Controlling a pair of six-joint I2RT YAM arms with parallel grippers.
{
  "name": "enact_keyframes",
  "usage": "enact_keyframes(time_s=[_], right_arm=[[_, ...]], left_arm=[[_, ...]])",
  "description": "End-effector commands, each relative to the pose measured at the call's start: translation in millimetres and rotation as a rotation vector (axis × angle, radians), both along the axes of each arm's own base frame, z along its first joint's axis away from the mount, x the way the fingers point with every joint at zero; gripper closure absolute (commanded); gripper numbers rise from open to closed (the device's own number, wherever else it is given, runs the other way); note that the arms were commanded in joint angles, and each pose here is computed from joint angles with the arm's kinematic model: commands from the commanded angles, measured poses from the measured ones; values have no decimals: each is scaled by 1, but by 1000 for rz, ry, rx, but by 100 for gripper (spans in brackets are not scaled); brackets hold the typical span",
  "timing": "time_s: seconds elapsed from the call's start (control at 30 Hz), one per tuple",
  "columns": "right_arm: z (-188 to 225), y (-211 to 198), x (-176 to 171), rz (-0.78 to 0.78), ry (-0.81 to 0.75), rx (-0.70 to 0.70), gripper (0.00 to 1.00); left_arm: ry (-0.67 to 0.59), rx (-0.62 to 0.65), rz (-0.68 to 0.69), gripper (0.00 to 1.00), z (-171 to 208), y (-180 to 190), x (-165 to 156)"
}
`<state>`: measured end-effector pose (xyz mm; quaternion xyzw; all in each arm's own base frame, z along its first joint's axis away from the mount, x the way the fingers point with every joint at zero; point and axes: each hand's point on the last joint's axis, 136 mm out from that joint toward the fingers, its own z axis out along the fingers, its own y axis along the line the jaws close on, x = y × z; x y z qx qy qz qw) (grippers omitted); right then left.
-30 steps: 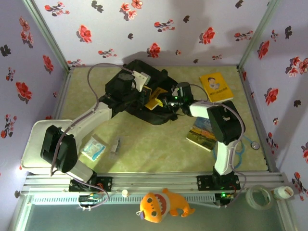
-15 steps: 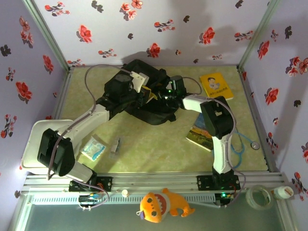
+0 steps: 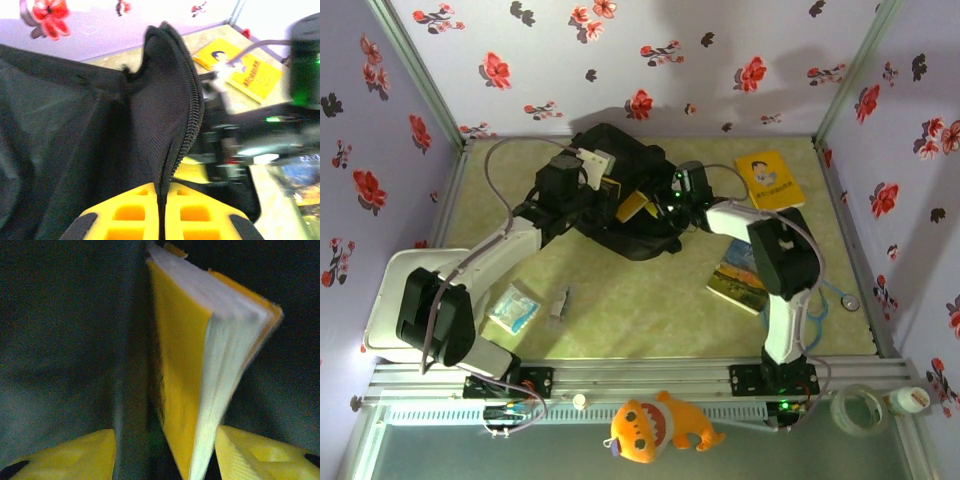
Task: Pack the student bag
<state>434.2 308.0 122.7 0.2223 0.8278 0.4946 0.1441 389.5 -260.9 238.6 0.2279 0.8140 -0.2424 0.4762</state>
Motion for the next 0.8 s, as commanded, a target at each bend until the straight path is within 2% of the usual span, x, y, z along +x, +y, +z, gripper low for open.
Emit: enact_keyframes(time_s=[0.0,0.1,0.2,0.37,0.5,0.53,0.6,0.67,0.77], right_arm=[[45,-23,-22,-23,-91,-42,41],[40,-52,-47,-53,-81,-165,38],[26,-93,-67,-96,-53,-346,35],[2,-179,-92,-212,42,-669,30],[-12,-225,-104,-284,127,-813,29],[-16,-233,-105,-300,151,-827,28],[-23,-243,-107,-318,181,-845,28],[-30,-252,-108,-346,214,-858,28],[-43,-260,-109,-359,249,-855,27]], left_arm=[[13,-12,63,100,-5,12,11],[27,-3,72,100,-12,17,11],[39,10,85,100,-16,28,6],[54,32,150,100,-19,64,-10],[89,27,184,100,-20,81,-23],[102,23,180,97,-19,81,-27],[132,2,160,81,-15,77,-32],[152,-28,125,56,-8,70,-40],[156,-72,88,32,7,62,-49]])
